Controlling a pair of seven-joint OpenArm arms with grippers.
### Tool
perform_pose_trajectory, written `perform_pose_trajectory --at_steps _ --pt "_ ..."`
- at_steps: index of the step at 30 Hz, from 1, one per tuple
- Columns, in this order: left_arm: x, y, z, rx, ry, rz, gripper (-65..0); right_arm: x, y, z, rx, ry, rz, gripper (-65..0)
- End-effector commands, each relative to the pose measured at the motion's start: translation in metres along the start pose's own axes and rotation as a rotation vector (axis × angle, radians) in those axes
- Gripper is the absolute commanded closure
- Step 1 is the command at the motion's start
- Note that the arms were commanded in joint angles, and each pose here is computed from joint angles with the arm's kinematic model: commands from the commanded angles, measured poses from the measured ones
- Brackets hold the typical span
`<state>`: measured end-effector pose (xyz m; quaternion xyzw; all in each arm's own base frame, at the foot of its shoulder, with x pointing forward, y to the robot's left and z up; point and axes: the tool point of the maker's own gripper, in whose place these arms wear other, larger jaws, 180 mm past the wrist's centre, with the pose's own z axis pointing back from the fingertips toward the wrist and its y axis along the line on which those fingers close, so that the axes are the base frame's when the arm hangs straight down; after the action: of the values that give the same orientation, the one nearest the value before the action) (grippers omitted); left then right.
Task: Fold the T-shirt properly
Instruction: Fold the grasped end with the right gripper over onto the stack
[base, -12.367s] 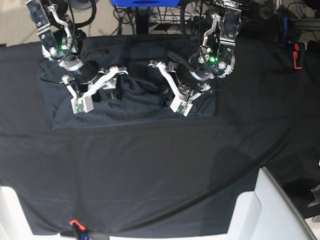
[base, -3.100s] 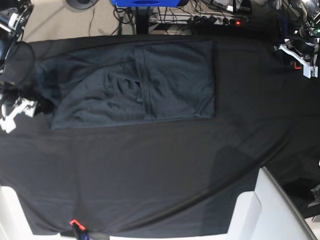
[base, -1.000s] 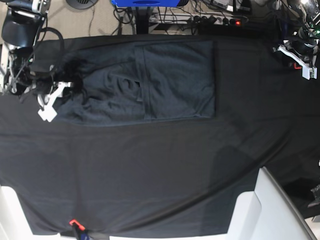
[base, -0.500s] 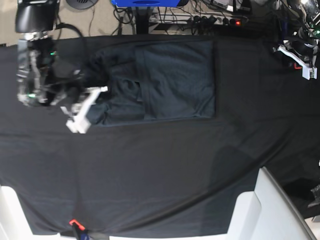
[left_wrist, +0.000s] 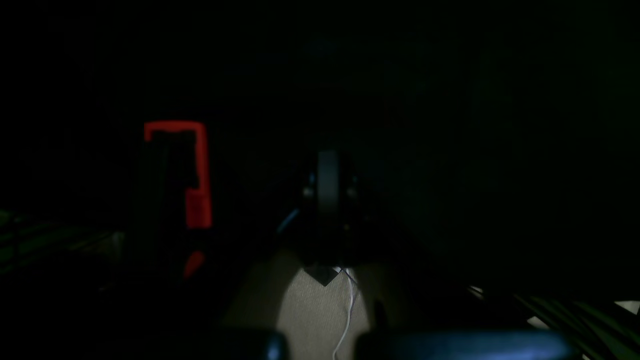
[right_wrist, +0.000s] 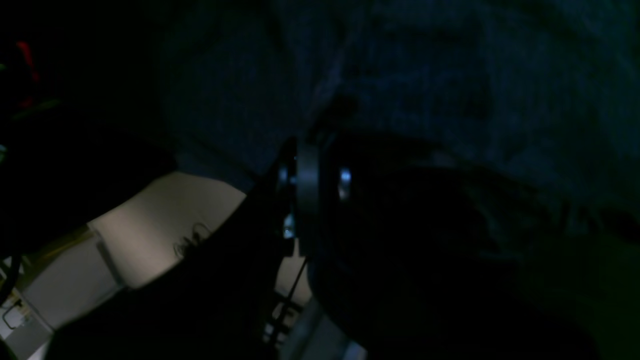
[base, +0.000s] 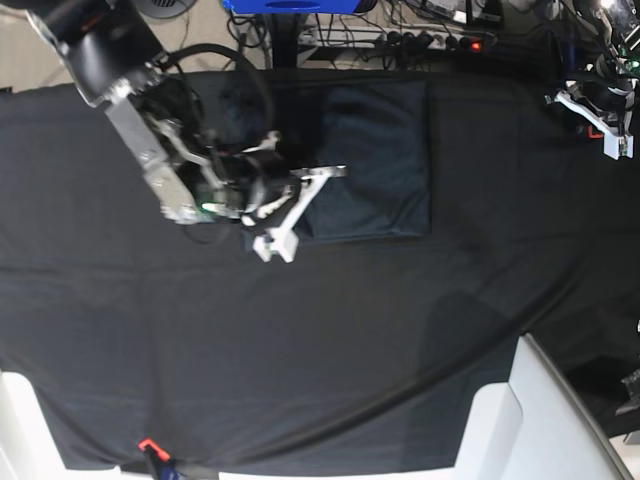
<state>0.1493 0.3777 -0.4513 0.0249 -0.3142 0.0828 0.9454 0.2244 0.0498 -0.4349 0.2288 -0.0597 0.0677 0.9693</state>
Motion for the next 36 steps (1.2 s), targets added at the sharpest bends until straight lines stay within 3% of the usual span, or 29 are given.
perform_pose_trajectory --at_steps 1,13,19,30,36 --pt "0.015 0.004 0.004 0.004 -0.047 -0.017 0.0 0.012 0.013 0.001 0.02 -0.031 0.006 -0.6" --pt "0.014 0.003 0.004 0.003 -0.045 -0.013 0.0 0.014 0.046 -0.027 -0.093 -0.064 0.011 -0.6" --pt "0.013 0.003 0.003 0.002 -0.042 -0.011 0.0 0.02 0.058 -0.025 -0.099 -0.08 -0.04 -0.6" --pt "0.012 0.003 0.003 0.002 -0.041 -0.01 0.0 0.024 0.091 -0.026 -0.056 -0.116 0.019 -0.6" --pt "0.012 0.003 0.003 0.002 -0.041 -0.01 0.0 0.03 0.071 -0.041 -0.129 -0.148 0.022 -0.6"
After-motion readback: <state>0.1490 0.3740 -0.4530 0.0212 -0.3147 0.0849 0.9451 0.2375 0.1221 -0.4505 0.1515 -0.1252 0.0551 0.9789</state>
